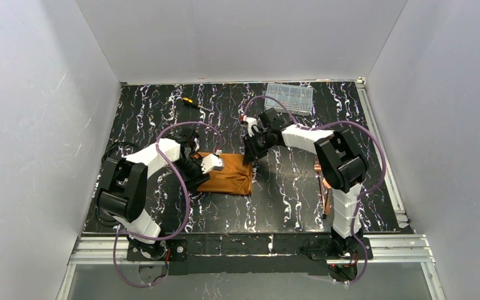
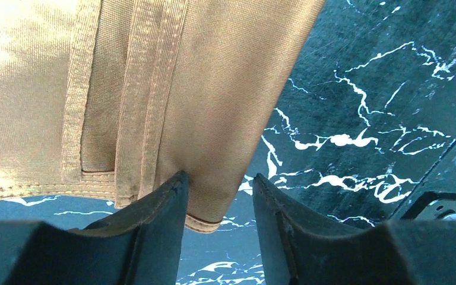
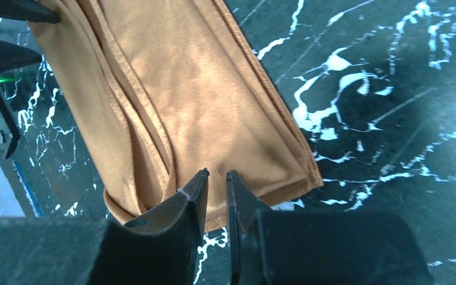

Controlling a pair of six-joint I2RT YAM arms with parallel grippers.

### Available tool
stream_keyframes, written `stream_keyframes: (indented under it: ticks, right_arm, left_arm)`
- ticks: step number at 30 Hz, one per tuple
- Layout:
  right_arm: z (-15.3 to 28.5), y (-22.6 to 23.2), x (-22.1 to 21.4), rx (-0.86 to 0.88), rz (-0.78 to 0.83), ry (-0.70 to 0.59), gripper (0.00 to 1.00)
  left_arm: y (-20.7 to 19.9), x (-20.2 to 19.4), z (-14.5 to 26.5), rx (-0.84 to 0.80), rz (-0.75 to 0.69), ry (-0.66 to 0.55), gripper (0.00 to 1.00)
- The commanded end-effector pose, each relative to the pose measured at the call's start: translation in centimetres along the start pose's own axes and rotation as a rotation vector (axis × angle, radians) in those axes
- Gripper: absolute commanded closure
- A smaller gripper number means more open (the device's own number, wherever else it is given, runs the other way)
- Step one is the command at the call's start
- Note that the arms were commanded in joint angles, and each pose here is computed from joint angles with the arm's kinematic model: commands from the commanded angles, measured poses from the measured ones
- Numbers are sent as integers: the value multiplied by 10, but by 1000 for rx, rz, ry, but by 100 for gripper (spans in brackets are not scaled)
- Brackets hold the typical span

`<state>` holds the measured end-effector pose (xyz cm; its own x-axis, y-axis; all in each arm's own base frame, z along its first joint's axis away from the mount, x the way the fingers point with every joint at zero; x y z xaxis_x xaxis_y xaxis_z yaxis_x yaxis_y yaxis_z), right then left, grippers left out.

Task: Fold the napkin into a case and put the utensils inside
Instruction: Rotate the 2/3-rectangle-folded napkin at the center of the board.

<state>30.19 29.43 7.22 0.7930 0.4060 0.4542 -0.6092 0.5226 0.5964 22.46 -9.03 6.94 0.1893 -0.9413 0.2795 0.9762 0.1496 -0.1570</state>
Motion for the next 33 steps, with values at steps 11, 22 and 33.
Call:
stream_keyframes:
  ticks: [11, 22, 33]
  right_arm:
    - [16, -10, 51, -132, 137, -154, 62]
    - [13, -19, 30, -164, 144, -115, 68]
    - [29, -1, -22, -172, 95, -105, 79]
  left_arm:
    - [6, -6, -1, 95, -116, 77, 65]
    - [30, -3, 0, 195, -152, 112, 72]
    - [60, 13, 3, 247, -210, 111, 72]
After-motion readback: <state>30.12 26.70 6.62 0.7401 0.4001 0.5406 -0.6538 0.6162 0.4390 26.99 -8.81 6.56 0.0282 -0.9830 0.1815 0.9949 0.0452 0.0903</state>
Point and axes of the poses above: each gripper's point midway between its finger pads, its own z axis back along the fingers, its own y axis along the line the jaws close on, x = y × z, the point moved 5 cm from there along z, back along the fingers, and after that the axes turned 6 degrees about -z, right-handed, at the moved point
